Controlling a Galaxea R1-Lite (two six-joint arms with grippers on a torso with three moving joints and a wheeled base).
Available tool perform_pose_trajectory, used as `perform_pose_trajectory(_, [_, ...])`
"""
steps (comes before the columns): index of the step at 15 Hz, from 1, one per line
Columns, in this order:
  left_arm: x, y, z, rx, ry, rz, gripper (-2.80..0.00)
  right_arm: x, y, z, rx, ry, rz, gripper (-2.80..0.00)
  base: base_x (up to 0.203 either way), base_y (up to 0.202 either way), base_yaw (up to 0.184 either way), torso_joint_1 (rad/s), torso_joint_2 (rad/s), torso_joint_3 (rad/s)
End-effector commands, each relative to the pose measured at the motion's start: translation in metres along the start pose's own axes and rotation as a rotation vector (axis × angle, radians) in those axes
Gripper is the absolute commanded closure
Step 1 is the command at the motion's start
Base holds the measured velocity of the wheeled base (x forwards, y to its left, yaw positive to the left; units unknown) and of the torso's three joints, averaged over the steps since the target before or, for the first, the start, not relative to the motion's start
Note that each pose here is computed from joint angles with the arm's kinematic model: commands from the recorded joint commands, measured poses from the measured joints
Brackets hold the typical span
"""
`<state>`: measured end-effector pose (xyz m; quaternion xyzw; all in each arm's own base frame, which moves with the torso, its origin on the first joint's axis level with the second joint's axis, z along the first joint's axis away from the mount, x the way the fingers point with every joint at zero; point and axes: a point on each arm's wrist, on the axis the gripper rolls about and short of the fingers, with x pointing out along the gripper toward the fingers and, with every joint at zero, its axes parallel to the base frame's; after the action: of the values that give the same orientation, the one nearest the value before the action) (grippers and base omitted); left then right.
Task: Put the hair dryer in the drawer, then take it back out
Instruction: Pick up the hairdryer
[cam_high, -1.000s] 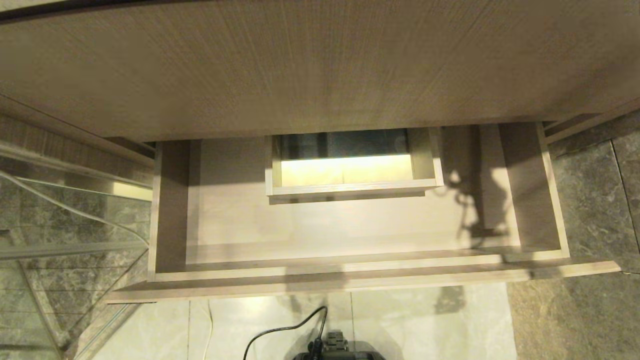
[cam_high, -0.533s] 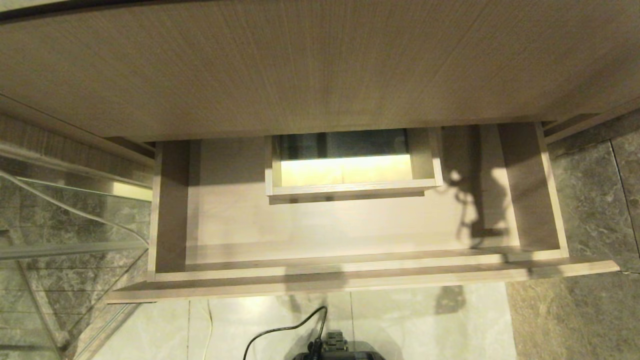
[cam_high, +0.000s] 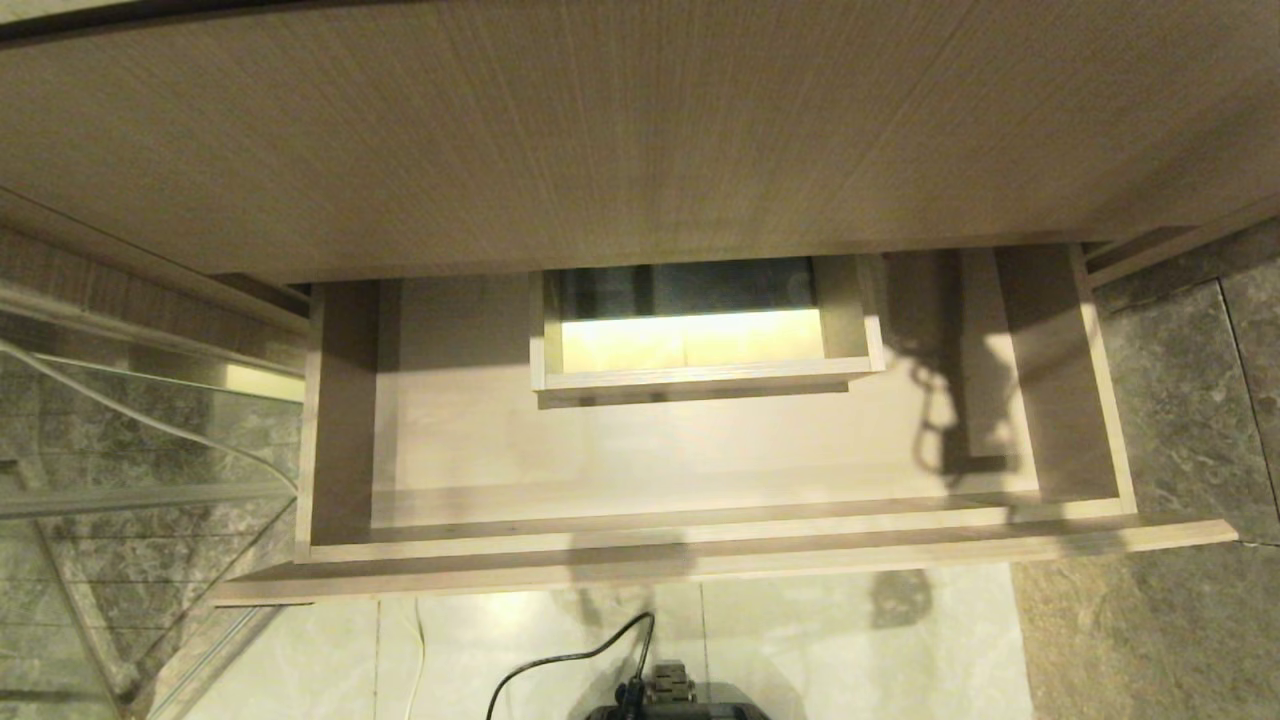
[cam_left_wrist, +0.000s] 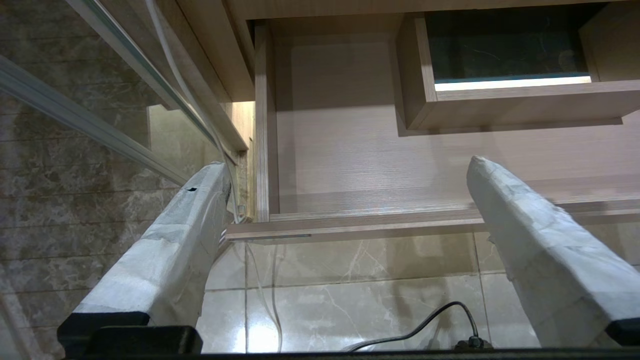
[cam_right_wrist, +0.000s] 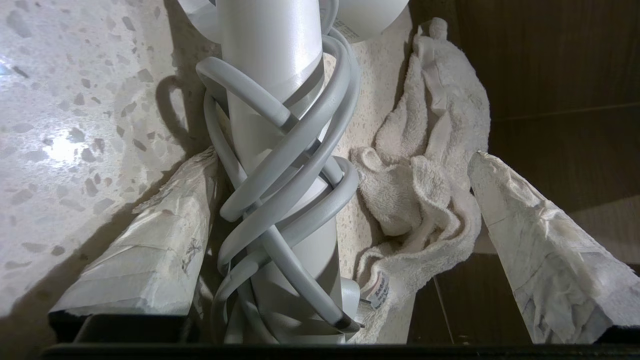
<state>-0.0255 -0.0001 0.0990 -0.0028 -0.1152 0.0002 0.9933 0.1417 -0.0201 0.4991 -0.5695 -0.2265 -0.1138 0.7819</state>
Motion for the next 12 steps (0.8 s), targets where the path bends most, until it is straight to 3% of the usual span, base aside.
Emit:
perform_pose_trajectory(1, [0.001,0.000,-0.011,0.000,0.038,0.001,-2.80,0.012,0.010,-0.007,0.001,0.010,0.028,-2.80,0.000,0.000,0.000,0.000,0.00,0.000])
perform_pose_trajectory(12, [0.001,0.000,-0.011,0.000,0.038,0.001,-2.80,0.018,0.026,-0.015,-0.005,0.042,0.121,-2.80,0.000,0.000,0.000,0.000,0.00,0.000])
